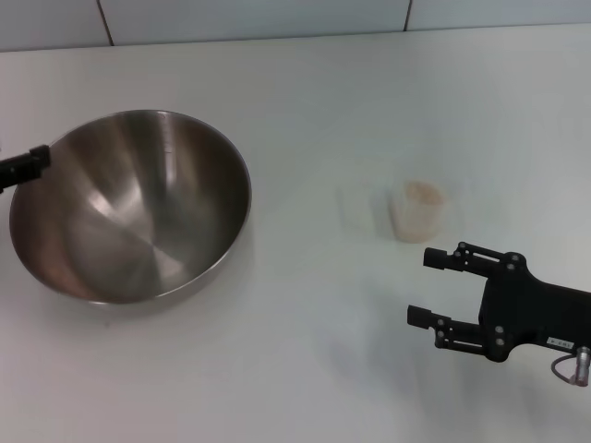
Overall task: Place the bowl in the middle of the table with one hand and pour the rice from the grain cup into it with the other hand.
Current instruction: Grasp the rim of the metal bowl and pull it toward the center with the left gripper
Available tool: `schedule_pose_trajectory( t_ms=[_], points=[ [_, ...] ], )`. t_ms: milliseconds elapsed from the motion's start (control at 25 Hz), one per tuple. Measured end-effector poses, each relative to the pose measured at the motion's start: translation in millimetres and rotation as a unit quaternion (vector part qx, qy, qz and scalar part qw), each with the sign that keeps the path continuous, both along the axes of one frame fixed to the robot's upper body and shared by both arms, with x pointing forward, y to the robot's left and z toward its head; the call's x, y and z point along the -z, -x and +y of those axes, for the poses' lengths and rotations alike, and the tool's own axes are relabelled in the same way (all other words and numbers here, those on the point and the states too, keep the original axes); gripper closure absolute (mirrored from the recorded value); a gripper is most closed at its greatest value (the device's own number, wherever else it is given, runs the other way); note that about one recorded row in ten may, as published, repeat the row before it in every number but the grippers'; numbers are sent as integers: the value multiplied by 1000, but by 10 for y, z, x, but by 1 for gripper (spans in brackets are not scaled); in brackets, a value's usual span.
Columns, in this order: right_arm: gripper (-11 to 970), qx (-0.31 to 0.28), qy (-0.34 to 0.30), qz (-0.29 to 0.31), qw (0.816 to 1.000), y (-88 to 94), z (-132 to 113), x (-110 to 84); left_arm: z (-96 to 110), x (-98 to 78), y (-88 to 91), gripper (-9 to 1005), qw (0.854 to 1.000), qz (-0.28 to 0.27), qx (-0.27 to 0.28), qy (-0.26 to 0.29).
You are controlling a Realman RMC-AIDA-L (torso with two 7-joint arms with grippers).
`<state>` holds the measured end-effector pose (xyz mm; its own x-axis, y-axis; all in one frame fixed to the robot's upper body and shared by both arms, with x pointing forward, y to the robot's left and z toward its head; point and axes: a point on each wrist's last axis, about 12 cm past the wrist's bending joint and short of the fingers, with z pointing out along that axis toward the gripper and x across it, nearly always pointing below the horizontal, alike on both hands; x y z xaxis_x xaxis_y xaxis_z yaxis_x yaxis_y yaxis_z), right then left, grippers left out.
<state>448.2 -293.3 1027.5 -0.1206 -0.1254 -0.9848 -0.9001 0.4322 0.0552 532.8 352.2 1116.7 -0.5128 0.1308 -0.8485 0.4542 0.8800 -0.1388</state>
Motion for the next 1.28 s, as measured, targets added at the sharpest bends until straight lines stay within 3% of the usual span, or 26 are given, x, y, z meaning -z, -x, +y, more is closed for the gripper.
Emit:
schedule_pose_trajectory(
  t_ms=[520,1160,1280],
  points=[
    [197,-2,5,-1,1000,-3,-14,0,-52,-10,-112,197,995,93,-3,-27],
    [197,-3,6,-2,1000,-2,-15,0,-85,-20,-139,196,994,101,6,-35],
    [196,-2,5,-2,1000,-3,-15,-1,-101,-17,-145,270,994,104,12,-38]
  ],
)
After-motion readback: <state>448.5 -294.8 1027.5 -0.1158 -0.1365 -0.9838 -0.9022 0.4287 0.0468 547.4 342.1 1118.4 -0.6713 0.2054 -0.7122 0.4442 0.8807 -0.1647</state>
